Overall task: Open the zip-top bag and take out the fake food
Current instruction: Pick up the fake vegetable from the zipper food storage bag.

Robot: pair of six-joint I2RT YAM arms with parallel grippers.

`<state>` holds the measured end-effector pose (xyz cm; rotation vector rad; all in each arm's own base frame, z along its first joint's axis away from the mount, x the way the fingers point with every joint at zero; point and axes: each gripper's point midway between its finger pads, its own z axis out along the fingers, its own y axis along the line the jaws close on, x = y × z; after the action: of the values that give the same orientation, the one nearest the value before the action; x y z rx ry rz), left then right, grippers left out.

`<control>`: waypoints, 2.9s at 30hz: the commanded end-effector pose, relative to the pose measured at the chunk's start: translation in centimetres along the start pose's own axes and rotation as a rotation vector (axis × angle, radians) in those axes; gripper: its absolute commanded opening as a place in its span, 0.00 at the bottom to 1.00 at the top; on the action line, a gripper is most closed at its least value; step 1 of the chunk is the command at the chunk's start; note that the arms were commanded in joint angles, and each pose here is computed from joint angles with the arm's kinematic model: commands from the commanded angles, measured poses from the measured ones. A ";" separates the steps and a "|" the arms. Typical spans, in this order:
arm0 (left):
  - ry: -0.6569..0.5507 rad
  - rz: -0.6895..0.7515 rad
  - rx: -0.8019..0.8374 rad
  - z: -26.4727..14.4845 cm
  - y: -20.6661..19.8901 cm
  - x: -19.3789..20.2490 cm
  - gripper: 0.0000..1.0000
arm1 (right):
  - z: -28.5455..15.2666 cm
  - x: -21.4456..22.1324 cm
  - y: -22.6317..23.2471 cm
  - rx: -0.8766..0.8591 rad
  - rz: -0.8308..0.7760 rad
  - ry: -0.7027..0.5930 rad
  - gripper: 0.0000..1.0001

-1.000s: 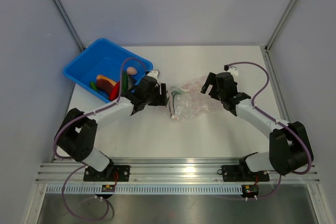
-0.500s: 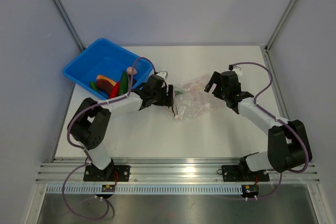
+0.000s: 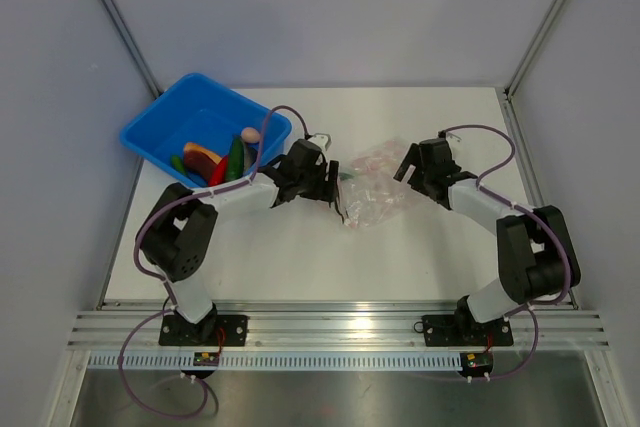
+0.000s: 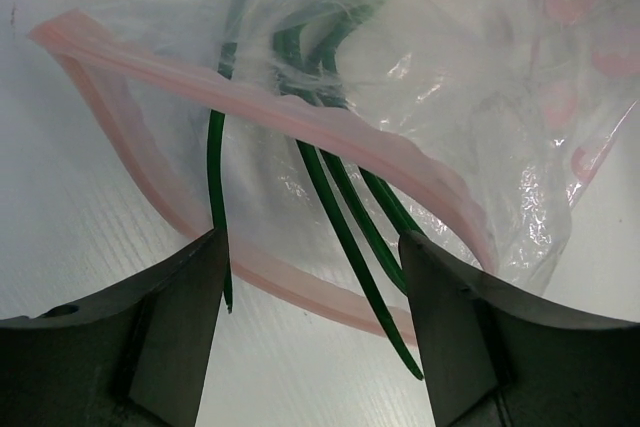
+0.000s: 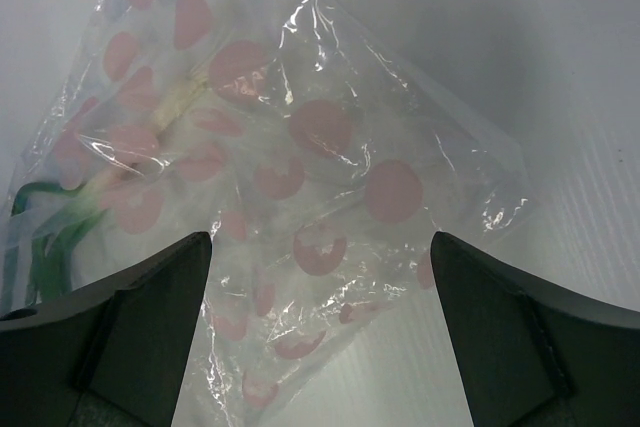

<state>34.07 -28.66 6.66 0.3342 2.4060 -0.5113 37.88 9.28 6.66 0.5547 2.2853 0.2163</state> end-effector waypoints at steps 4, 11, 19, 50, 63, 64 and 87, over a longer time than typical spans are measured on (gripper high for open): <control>-0.020 0.049 0.022 0.6 -1.3 -1.4 0.69 | -0.2 -2.5 -1.0 0.044 0.061 -0.070 0.99; -0.013 0.046 0.024 0.5 -1.5 -1.2 0.53 | -1.3 -2.5 -1.6 0.031 0.129 -0.063 0.99; -0.021 0.041 0.029 0.2 -1.7 -1.4 0.48 | -2.8 -1.4 -1.4 -0.022 0.200 -0.052 1.00; -0.021 0.037 0.099 -0.8 -2.9 -1.3 0.13 | 0.7 -0.4 -3.3 0.039 0.283 -0.034 0.22; -0.071 -0.014 0.060 -2.7 -1.6 -2.4 0.00 | -0.4 -1.6 -5.8 0.118 0.365 -0.123 0.00; -0.073 -0.021 0.061 -2.9 -1.4 -2.4 0.00 | -0.6 -1.7 -6.0 0.123 0.371 -0.127 0.00; -0.036 -0.009 0.230 -3.6 -5.8 -0.7 0.47 | -0.7 -1.7 -5.7 0.110 0.344 -0.117 0.00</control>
<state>30.49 -30.67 9.71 0.4006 2.3748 -0.7304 36.01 4.02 5.04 1.0008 2.1370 0.2245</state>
